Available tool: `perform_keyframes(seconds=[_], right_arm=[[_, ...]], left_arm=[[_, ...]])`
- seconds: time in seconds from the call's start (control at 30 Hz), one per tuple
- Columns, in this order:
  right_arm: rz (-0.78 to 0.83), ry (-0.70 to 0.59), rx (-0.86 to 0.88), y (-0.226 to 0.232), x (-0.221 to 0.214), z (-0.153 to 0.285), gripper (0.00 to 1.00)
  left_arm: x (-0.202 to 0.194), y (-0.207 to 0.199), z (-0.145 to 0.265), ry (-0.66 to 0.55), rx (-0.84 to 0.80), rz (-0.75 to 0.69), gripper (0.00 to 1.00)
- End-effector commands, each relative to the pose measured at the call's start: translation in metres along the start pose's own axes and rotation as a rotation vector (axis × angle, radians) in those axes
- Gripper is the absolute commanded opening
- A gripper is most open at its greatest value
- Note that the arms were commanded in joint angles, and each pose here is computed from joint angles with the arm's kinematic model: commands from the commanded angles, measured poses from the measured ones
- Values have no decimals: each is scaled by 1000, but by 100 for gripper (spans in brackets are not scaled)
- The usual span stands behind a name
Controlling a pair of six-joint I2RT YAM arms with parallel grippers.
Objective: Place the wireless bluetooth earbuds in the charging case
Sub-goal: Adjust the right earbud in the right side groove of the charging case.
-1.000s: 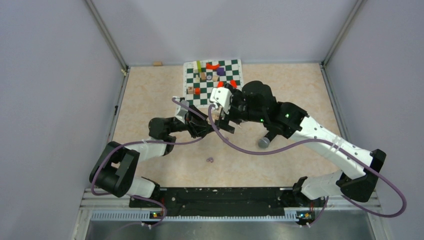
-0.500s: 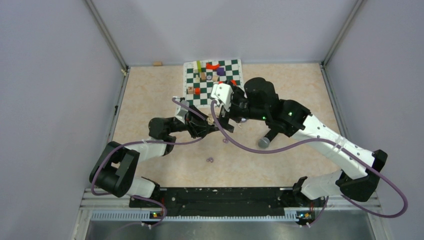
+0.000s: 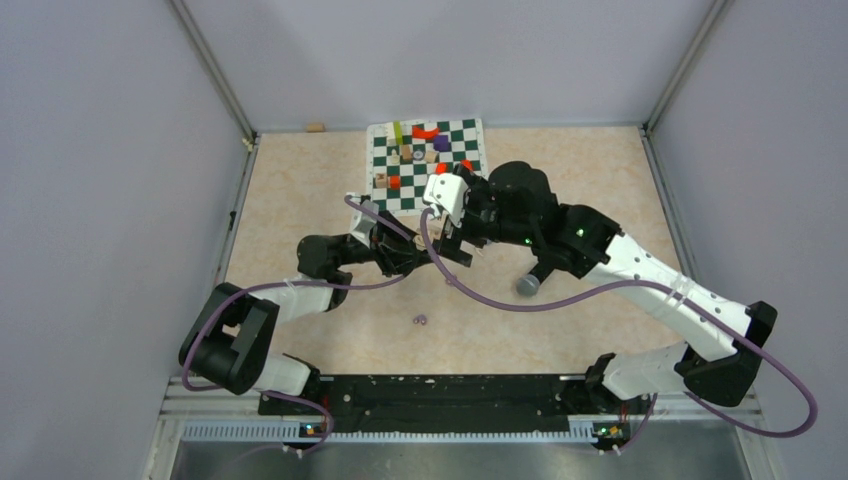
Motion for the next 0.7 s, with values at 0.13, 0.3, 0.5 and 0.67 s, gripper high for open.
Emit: perform_keyframes(seconds=[0.13, 0.3, 0.5, 0.67], right_arm=[[-4, -58, -92, -18, 19, 2, 94], [-16, -52, -84, -18, 19, -5, 94], [-26, -47, -103, -22, 20, -8, 94], [-52, -68, -64, -17, 28, -6, 94]], left_arm=[[28, -10, -6, -53, -51, -129, 0], [28, -10, -6, -52, -53, -131, 0], [27, -10, -6, -51, -53, -128, 0], [27, -11, -6, -49, -56, -132, 0]])
Point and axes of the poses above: each gripper's point midway between its finger pads, its own z axis back along the fingers, its own y axis along the line the jaws close on, x = y × z, the point moved 1 cm from there along z, back along the fingers, and after that the axes turned 1 degree about z, right-handed, at the moved point
